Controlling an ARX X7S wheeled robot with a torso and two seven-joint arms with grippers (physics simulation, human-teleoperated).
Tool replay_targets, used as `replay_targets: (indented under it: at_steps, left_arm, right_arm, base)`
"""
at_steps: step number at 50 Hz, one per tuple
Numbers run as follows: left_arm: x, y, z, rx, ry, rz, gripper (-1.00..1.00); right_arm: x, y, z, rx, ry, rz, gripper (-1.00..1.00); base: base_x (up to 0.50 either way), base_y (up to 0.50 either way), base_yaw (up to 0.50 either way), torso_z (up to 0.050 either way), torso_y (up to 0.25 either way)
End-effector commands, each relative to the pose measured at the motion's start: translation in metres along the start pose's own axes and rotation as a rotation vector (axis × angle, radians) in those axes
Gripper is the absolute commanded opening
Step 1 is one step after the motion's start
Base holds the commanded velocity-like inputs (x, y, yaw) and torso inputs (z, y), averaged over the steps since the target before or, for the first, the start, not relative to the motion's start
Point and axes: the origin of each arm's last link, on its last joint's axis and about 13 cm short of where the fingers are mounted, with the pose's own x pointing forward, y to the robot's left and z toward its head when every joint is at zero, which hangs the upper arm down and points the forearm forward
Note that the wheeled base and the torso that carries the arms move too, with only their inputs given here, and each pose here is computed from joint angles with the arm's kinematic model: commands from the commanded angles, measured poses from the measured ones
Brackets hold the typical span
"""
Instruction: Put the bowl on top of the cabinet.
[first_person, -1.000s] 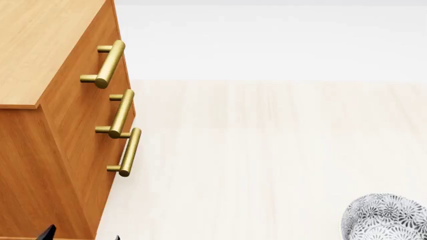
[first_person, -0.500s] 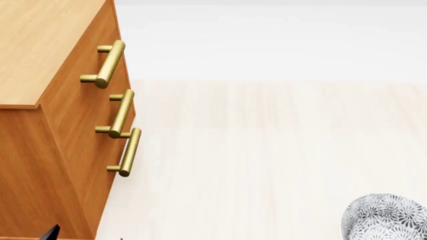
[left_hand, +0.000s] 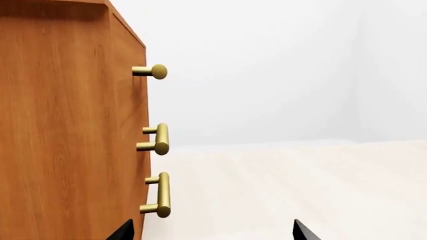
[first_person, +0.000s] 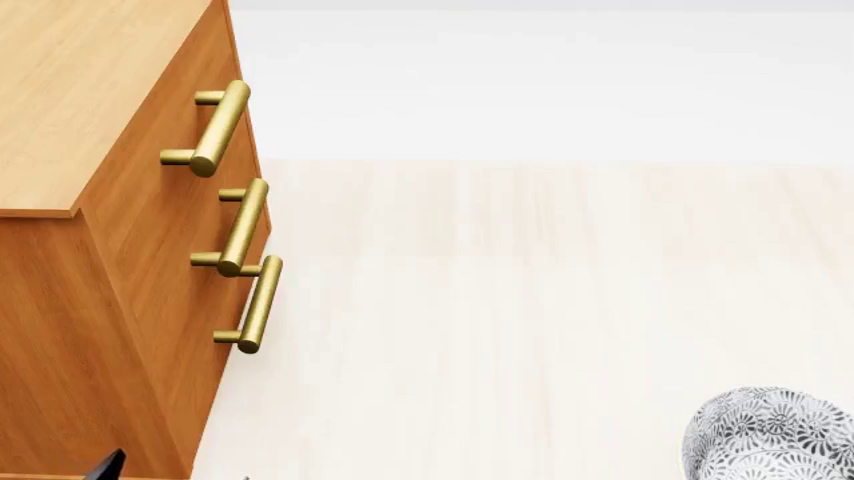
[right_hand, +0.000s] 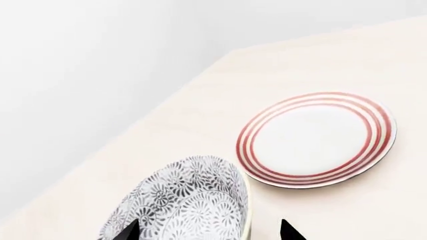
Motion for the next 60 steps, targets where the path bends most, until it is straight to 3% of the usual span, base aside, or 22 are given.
replay_targets:
  at_steps: [1,8,21,60]
  left_arm:
    - [0.0,0.0,-0.001,-0.002,-0.001,-0.001,1.0]
    - [0.0,0.0,0.0,-0.002,-0.003,-0.002,1.0]
    - [0.0,0.0,0.0,-0.002,-0.005,-0.003,1.0]
    - [0.0,0.0,-0.001,-0.003,-0.004,-0.006,1.0]
  right_arm:
    - [0.012,0.004,-0.004,-0.015,0.062,-0.022,1.0]
    - [0.021,0.003,-0.005,0.002,0.06,-0.11,1.0]
    - [0.037,0.01,-0.015,-0.032,0.176,-0.08,1.0]
    - [0.066,0.016,-0.03,-0.048,0.299,-0.124,1.0]
  base:
    - [0.0,0.0,0.0,0.0,0.0]
    - [0.0,0.0,0.0,0.0,0.0]
    - [0.0,0.0,0.0,0.0,0.0]
    - [0.0,0.0,0.0,0.0,0.0]
